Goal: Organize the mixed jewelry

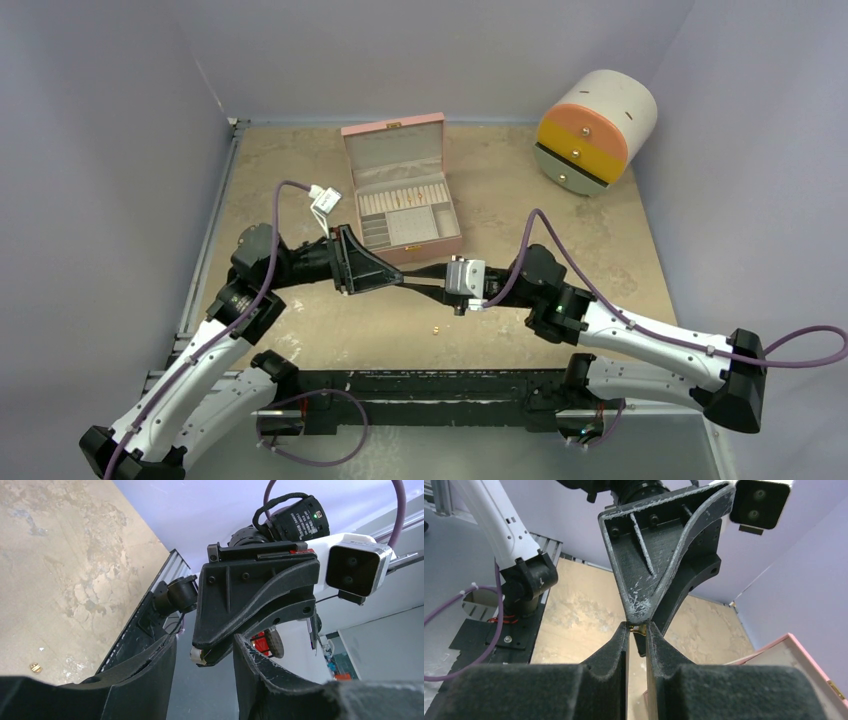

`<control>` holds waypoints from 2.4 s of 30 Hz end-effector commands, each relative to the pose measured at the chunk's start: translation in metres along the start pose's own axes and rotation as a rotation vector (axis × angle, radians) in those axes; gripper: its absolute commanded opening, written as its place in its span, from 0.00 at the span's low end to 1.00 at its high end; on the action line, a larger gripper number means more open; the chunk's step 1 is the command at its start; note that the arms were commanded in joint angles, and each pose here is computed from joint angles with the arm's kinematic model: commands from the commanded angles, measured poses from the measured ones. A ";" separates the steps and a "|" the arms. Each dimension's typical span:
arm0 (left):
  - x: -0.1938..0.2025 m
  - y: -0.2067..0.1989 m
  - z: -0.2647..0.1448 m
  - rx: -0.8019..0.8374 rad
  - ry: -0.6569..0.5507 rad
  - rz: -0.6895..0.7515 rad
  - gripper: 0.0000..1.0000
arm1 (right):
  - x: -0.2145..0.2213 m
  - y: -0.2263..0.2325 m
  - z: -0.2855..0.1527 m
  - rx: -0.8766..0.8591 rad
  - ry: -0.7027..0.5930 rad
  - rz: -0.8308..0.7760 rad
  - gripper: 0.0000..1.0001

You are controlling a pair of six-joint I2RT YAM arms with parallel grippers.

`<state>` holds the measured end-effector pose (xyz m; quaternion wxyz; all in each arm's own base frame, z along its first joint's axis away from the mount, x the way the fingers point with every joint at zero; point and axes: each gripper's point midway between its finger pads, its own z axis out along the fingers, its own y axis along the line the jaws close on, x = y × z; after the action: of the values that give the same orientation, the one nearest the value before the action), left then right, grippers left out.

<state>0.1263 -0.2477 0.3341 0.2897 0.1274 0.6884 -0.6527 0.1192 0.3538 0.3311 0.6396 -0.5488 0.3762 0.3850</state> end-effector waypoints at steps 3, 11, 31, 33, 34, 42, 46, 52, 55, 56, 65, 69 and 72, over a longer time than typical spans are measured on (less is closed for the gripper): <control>-0.003 -0.020 -0.002 0.095 -0.007 0.036 0.43 | -0.049 -0.013 -0.001 0.035 -0.155 -0.078 0.14; -0.005 -0.033 -0.004 0.153 -0.021 0.026 0.38 | -0.051 -0.012 -0.006 0.041 -0.171 -0.081 0.14; -0.012 -0.042 -0.004 0.188 -0.041 0.010 0.28 | -0.050 -0.008 -0.013 0.039 -0.173 -0.099 0.14; -0.012 -0.043 -0.004 0.189 -0.040 0.011 0.28 | -0.051 -0.007 -0.013 0.034 -0.175 -0.102 0.14; -0.011 -0.042 -0.004 0.188 -0.040 0.010 0.28 | -0.050 -0.007 -0.012 0.031 -0.175 -0.103 0.15; -0.011 -0.043 -0.004 0.190 -0.036 0.012 0.27 | -0.050 -0.007 -0.009 0.026 -0.175 -0.114 0.14; -0.010 -0.042 -0.004 0.191 -0.035 0.011 0.26 | -0.047 -0.008 -0.009 0.031 -0.172 -0.118 0.14; -0.011 -0.044 -0.004 0.196 -0.036 0.015 0.24 | -0.046 -0.009 -0.008 0.035 -0.177 -0.130 0.14; -0.010 -0.044 -0.004 0.195 -0.035 0.013 0.24 | -0.045 -0.008 -0.007 0.032 -0.175 -0.135 0.14; -0.010 -0.044 -0.004 0.196 -0.035 0.013 0.24 | -0.045 -0.008 -0.007 0.033 -0.175 -0.137 0.14; -0.010 -0.045 -0.005 0.199 -0.035 0.015 0.14 | -0.041 -0.008 -0.007 0.037 -0.166 -0.145 0.14; -0.010 -0.045 -0.005 0.199 -0.038 0.014 0.00 | -0.040 -0.007 -0.008 0.032 -0.165 -0.144 0.14; -0.012 -0.045 -0.004 0.197 -0.045 0.015 0.00 | -0.039 -0.006 -0.008 0.026 -0.163 -0.143 0.15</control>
<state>0.1148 -0.2487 0.3638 0.2800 0.1312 0.6350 -0.7079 0.1108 0.3431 0.3615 0.6913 -0.5344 0.3068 0.3774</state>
